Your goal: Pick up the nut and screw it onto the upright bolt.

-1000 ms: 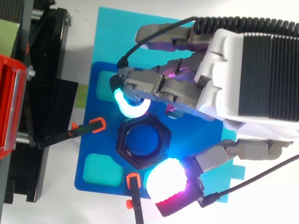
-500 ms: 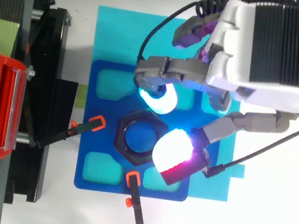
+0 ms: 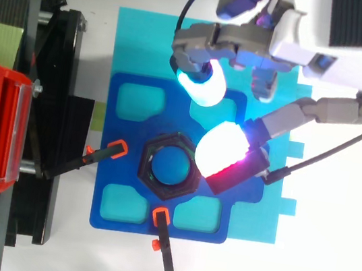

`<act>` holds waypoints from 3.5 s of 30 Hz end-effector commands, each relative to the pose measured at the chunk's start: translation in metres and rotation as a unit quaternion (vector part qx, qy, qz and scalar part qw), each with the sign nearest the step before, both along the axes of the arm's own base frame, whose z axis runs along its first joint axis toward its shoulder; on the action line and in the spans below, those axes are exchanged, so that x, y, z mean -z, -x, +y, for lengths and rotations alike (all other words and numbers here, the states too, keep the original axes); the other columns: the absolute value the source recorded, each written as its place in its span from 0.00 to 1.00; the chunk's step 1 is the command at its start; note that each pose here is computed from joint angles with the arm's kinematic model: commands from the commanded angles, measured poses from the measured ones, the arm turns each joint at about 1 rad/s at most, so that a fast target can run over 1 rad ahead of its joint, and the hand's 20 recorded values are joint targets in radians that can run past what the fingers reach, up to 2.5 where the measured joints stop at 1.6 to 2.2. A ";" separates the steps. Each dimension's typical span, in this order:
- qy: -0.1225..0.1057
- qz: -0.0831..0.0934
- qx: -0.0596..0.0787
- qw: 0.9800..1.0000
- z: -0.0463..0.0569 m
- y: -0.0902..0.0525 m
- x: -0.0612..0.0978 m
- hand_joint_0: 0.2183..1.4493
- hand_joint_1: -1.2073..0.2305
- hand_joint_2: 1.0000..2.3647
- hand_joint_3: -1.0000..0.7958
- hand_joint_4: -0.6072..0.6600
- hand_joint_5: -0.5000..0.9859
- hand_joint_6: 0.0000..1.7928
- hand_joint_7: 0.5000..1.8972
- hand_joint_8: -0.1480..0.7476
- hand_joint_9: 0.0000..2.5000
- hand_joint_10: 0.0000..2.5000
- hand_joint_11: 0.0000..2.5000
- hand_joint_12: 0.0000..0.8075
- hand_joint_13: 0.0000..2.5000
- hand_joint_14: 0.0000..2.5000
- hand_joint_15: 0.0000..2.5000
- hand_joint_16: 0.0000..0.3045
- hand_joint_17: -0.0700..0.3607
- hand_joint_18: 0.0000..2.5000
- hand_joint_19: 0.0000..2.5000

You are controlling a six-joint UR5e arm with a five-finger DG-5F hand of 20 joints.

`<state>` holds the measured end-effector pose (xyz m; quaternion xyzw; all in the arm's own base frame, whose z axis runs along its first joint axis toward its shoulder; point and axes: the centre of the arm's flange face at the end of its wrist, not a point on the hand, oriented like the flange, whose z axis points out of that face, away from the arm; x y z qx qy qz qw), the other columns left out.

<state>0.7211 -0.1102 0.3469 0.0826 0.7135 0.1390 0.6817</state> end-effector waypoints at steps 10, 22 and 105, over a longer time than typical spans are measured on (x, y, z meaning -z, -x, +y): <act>0.000 -0.015 -0.006 1.000 0.006 -0.006 -0.012 0.21 0.56 0.00 0.28 0.61 0.24 0.28 0.15 0.44 0.38 0.00 0.00 0.39 0.23 0.00 0.00 0.10 0.33 0.07 0.00; -0.001 -0.014 -0.020 1.000 0.029 -0.010 0.005 0.19 0.58 0.00 0.28 0.56 0.20 0.28 0.04 0.40 0.20 0.00 0.00 0.39 0.08 0.00 0.00 0.12 0.35 0.00 0.00; 0.004 -0.001 -0.058 0.998 0.050 -0.005 0.025 0.22 0.55 0.00 0.28 0.73 0.30 0.28 0.24 0.47 0.41 0.00 0.00 0.30 0.24 0.00 0.00 0.06 0.25 0.04 0.00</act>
